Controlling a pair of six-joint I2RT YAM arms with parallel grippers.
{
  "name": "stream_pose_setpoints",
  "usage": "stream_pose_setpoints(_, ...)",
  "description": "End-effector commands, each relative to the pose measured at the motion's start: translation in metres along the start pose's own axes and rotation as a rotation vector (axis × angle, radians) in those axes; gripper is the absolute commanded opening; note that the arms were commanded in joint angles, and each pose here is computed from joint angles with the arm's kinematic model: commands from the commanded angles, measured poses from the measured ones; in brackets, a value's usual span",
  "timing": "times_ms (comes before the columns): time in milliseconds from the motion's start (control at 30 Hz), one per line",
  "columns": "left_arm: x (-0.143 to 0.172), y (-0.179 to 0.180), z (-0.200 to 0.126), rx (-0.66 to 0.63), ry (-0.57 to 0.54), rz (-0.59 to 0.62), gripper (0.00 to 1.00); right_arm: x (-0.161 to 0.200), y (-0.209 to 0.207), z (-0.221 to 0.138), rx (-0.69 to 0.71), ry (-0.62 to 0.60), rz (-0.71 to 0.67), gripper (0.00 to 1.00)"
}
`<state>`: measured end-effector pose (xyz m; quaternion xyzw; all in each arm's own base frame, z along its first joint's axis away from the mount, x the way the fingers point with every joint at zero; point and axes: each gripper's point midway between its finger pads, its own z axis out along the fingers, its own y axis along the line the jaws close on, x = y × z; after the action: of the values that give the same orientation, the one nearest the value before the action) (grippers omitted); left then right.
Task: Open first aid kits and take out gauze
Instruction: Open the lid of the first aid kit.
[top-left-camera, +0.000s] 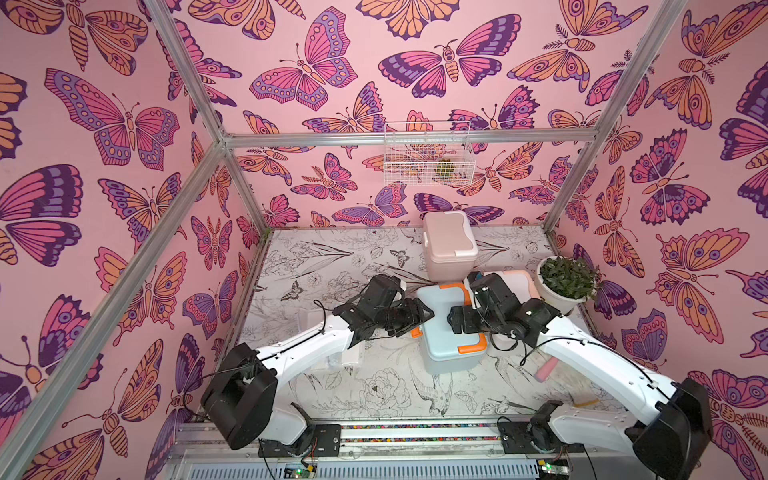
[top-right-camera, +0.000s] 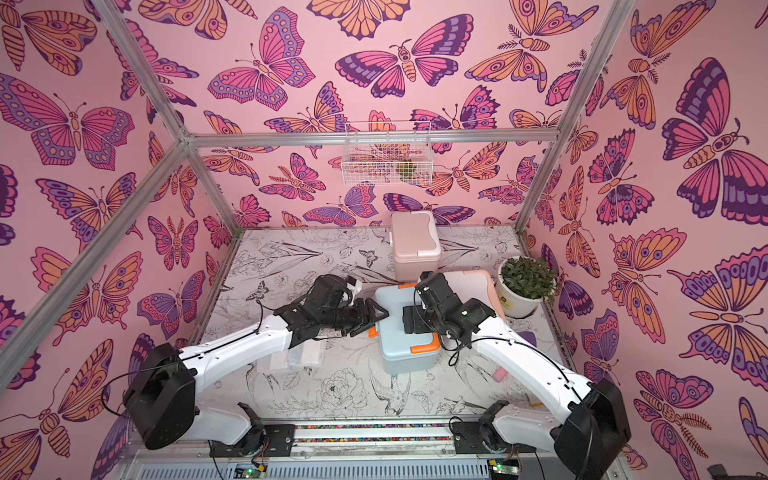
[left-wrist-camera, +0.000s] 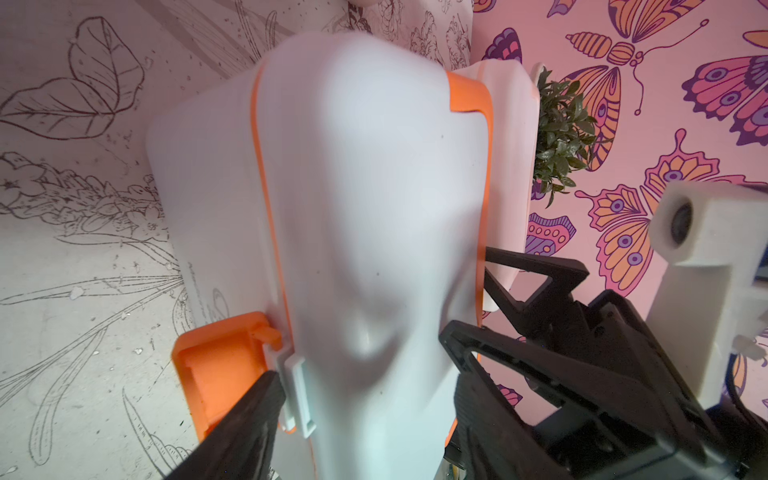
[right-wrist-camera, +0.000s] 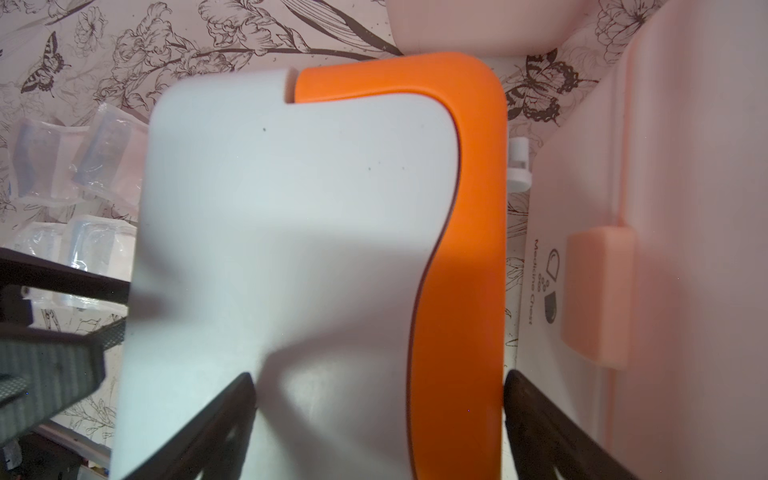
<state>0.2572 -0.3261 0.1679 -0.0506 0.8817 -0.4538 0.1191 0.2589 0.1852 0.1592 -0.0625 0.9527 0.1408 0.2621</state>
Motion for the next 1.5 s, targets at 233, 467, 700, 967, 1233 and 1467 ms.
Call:
stream_pose_setpoints(233, 0.004, -0.029, -0.012, 0.107, -0.002, 0.059, 0.65, 0.044, 0.009, 0.016, -0.058, 0.178, -0.006, 0.91)
stream_pose_setpoints(467, 0.005, -0.025, -0.007, 0.098, 0.009, 0.054, 0.72, 0.043, 0.010, 0.016, -0.065, 0.177, -0.002, 0.91)
stream_pose_setpoints(700, 0.003, -0.027, -0.007, 0.111, 0.014, 0.050, 0.88, 0.044, 0.026, 0.018, -0.154, 0.183, 0.030, 0.92)
stream_pose_setpoints(967, -0.001, -0.052, -0.025, 0.227, 0.009, 0.055, 0.91, 0.036, 0.028, 0.012, -0.158, 0.154, 0.044, 0.92)
stream_pose_setpoints(1233, -0.005, -0.053, -0.035, 0.264, -0.007, 0.038, 0.90, 0.025, 0.009, -0.007, -0.065, 0.070, 0.049, 0.99)
stream_pose_setpoints(1467, -0.005, -0.055, -0.036, 0.284, -0.003, 0.030, 0.90, 0.019, 0.005, -0.018, -0.059, 0.022, 0.054, 0.99)
